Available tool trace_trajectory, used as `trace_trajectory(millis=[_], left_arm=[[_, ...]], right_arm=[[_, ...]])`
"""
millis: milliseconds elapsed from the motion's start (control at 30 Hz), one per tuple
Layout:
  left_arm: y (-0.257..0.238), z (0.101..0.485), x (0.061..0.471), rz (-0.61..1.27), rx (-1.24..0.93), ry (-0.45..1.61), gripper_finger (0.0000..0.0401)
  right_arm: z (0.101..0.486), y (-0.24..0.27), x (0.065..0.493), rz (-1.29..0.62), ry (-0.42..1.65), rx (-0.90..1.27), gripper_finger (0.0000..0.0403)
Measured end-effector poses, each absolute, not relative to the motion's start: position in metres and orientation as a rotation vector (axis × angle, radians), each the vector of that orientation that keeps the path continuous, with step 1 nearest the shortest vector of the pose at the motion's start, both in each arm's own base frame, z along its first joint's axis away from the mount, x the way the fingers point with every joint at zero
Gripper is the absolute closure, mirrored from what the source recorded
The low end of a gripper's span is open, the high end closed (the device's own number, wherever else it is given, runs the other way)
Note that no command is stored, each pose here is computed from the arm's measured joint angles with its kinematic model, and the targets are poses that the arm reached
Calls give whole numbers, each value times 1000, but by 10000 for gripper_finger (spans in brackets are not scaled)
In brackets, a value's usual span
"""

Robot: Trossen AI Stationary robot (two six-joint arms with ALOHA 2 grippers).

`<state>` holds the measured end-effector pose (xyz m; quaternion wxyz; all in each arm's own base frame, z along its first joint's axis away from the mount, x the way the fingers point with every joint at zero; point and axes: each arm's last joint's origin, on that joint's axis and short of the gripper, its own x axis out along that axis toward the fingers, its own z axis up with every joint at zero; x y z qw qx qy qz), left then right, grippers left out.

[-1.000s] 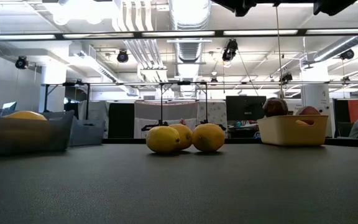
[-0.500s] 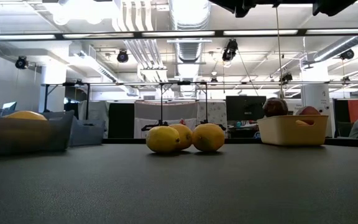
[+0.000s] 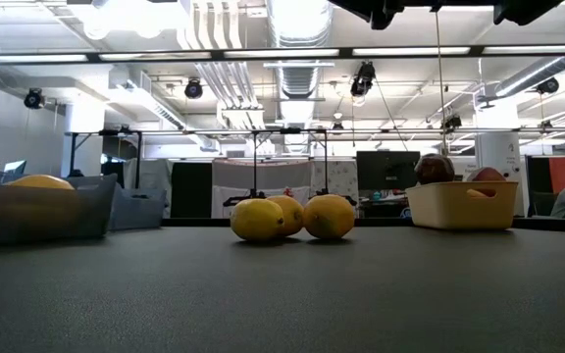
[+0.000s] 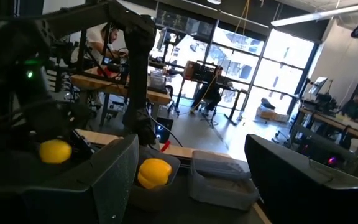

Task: Sort produce into baskets
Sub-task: Put the lemon into the top black bin

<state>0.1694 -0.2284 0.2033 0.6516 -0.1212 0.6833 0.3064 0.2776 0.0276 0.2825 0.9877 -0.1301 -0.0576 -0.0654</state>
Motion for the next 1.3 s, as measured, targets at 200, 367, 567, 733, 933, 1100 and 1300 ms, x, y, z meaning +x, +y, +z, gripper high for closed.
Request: trace_trajectory(millis=[200, 367, 567, 733, 933, 1100, 1300], left_arm=[[-184, 245, 211, 758, -86, 1468, 190], [-106, 250, 248, 844, -57, 1472, 192], [6, 239, 251, 1043, 69, 1571, 192], [108, 229, 224, 1233, -125, 1646, 192], [189, 211, 178, 1322, -484, 1609, 189], [217, 208, 160, 1300, -645, 1506, 189], [230, 203, 156, 1293, -718, 1437, 188]], right_arm=[[282, 28, 278, -130, -115, -245, 117], [281, 28, 278, -127, -97, -251, 117], [279, 28, 278, -126, -83, -270, 117], [277, 28, 278, -123, -59, -285, 117], [277, 28, 278, -123, -59, -284, 117], [277, 28, 278, -123, -59, -285, 117], [276, 28, 278, -122, -50, -286, 117]])
